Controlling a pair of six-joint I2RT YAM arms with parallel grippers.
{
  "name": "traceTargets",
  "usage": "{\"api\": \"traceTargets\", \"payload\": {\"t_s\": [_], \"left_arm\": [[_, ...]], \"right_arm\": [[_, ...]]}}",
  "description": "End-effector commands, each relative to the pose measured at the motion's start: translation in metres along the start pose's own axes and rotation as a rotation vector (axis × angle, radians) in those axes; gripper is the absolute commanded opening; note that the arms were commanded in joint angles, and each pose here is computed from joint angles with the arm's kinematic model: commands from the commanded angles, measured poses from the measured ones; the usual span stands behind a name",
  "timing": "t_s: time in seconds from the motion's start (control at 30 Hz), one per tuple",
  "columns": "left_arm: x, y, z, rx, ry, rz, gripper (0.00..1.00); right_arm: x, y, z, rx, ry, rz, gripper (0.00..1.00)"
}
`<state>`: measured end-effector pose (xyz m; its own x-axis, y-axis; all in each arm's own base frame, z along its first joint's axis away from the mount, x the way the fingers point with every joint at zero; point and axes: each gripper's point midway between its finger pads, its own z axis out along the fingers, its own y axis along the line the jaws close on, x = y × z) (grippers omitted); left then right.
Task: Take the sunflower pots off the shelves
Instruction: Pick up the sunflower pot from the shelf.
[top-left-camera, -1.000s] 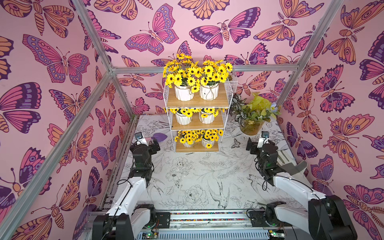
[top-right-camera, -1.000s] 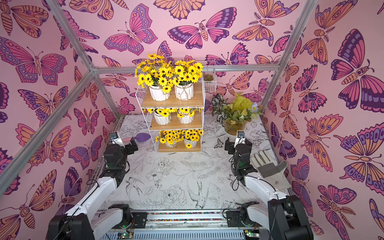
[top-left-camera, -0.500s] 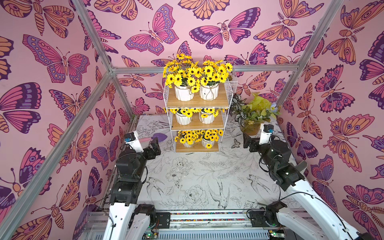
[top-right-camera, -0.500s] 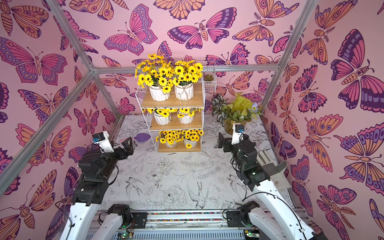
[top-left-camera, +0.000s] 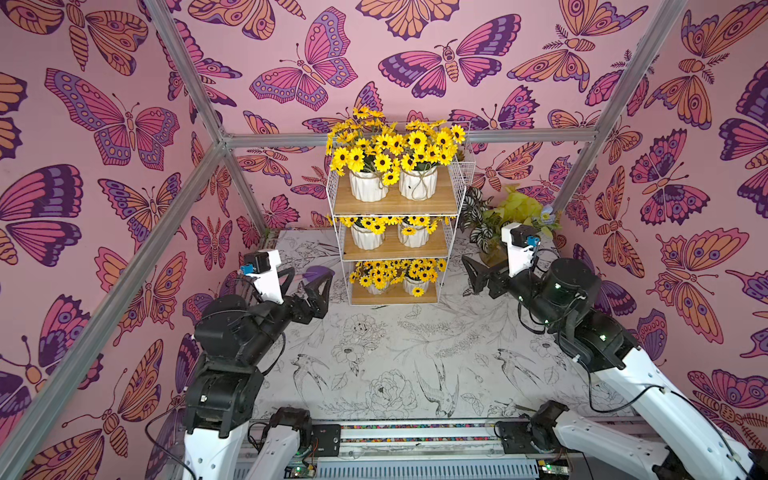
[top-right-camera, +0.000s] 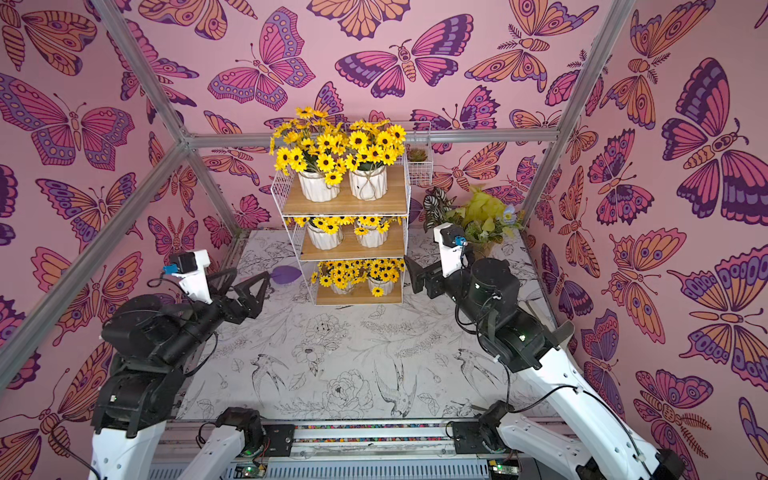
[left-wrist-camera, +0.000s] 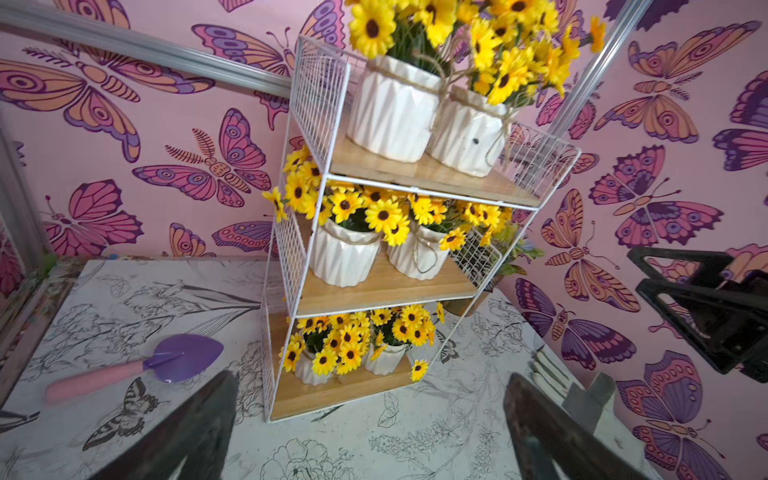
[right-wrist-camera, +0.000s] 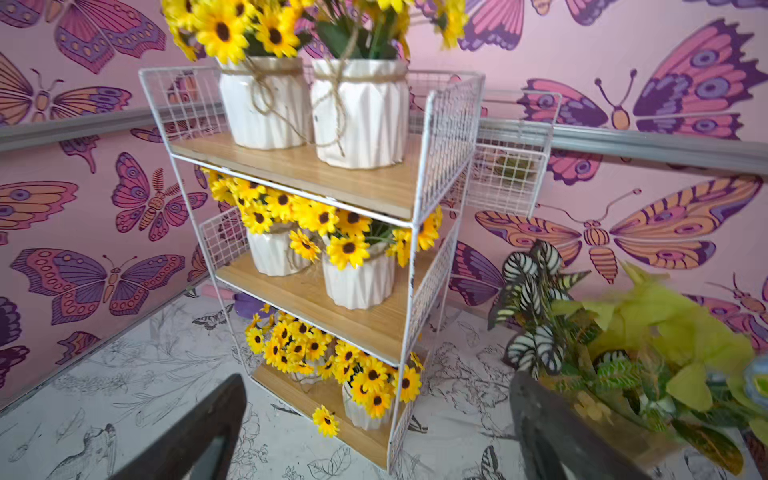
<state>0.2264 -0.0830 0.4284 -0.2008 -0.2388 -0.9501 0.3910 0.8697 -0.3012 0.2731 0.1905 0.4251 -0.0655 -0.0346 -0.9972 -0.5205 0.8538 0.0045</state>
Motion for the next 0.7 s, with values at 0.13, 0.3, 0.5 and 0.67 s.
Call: {"api": "traceTargets", "payload": {"t_s": [0.13,0.3,0.5,0.67], "left_arm": [[-0.035,-0.042,0.003,0.170,0.009,-0.018,1.00],[-0.039,-0.053,0.017,0.200,0.030,0.023,1.00],[-0.026,-0.065,0.056,0.178,0.103,0.109,1.00],[-0.030,-0.078,0.088,0.148,0.117,0.170,1.00]], "right_arm": [[-0.028,0.028,0.003,-0.072,-0.005,-0.073,0.99],[-0.044,0.036,0.014,-0.081,-0.009,-0.092,0.99],[-0.058,0.045,0.028,-0.094,-0.012,-0.109,0.99],[-0.061,0.045,0.040,-0.075,0.024,-0.132,0.99]]}}
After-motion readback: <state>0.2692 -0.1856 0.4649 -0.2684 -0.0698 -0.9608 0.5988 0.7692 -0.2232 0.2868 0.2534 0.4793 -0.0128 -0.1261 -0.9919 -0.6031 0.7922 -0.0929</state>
